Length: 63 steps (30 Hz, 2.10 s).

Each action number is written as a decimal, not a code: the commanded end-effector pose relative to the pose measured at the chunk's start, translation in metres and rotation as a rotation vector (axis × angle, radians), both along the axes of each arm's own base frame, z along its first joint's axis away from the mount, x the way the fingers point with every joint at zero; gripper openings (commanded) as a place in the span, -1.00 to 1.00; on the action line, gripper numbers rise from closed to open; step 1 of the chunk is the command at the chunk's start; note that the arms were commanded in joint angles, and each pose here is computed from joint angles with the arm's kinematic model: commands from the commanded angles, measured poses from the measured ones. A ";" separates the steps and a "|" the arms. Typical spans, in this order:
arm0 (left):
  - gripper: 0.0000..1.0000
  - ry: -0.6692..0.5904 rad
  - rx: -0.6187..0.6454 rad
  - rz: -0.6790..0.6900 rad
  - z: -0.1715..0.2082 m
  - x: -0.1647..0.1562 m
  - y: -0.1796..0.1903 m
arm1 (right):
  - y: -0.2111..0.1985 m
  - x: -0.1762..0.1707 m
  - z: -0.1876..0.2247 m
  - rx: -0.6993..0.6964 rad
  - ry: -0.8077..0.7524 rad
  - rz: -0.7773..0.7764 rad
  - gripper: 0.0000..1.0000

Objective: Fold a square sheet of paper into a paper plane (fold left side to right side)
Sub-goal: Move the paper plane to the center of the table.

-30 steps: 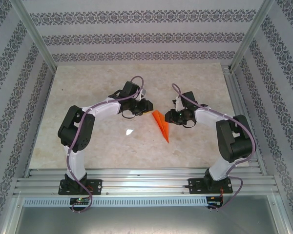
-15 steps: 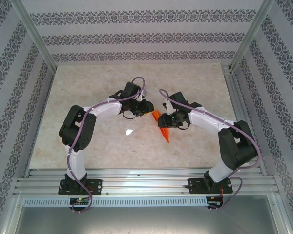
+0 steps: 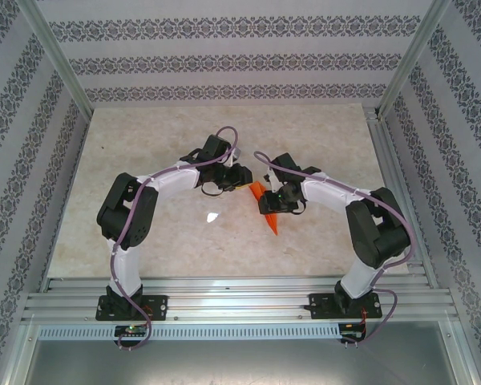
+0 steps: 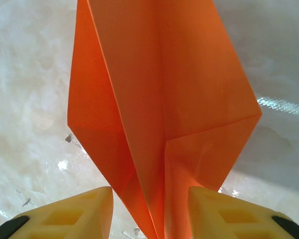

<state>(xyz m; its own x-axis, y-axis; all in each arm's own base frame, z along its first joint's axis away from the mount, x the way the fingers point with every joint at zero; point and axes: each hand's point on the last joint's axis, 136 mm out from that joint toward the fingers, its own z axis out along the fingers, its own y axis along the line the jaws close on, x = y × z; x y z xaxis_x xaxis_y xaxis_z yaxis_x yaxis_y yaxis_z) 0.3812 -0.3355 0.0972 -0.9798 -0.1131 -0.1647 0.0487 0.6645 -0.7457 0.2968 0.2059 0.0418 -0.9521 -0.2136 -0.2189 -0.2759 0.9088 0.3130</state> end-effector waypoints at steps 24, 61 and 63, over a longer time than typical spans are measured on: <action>-0.40 -0.061 0.009 -0.020 0.020 -0.016 0.009 | 0.009 -0.002 -0.029 -0.198 0.036 0.107 -0.46; -1.00 0.159 0.061 -0.022 -0.089 -0.048 -0.009 | 0.003 0.000 -0.014 -0.126 0.050 0.061 -0.66; -1.00 0.161 0.066 -0.021 -0.091 -0.048 -0.009 | 0.003 0.000 -0.011 -0.123 0.046 0.064 -0.66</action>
<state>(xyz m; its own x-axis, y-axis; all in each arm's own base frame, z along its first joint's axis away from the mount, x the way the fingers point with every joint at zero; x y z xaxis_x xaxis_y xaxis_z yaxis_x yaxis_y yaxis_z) 0.3376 -0.3480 0.0213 -0.9966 -0.0811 -0.0143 -0.0448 0.6802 -0.7317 0.2938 0.2117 0.0152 -0.9502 -0.2917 -0.1094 -0.3094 0.9251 0.2203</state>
